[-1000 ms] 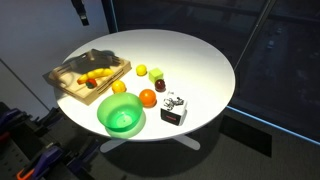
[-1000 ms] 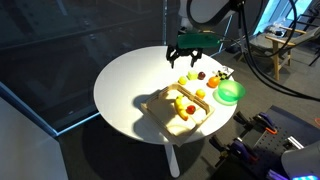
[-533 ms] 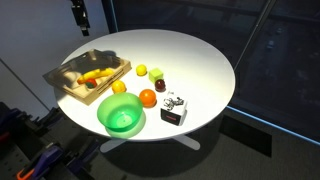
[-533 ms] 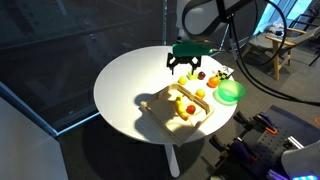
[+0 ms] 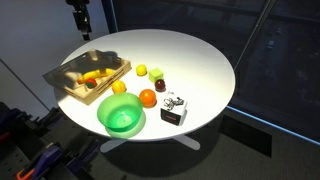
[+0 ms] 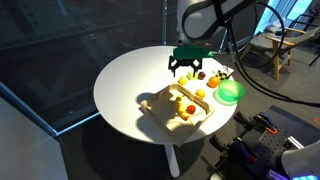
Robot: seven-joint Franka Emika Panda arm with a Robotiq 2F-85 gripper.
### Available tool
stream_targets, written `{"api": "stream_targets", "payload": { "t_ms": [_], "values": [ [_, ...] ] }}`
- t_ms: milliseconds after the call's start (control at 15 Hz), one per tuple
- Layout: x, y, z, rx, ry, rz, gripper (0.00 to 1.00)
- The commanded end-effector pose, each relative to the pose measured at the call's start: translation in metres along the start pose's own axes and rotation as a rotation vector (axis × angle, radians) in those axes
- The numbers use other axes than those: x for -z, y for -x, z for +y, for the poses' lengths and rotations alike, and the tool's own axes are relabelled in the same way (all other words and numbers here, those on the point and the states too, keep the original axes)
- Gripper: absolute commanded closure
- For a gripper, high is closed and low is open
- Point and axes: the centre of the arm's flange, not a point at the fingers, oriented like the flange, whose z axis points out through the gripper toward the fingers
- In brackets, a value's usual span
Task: Remove the banana from the crate and put it on the table
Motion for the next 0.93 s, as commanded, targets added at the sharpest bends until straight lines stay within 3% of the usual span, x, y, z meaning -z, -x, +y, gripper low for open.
{"api": "stream_targets", "payload": {
  "t_ms": [0,333,867],
  "values": [
    [0.000,0.000,0.000,0.000,0.000,0.000,0.00],
    [-0.002,-0.001,0.001,0.002,0.005,-0.005,0.00],
    [-0.058,-0.007,-0.007,0.057,0.031,-0.017,0.00]
  ]
}}
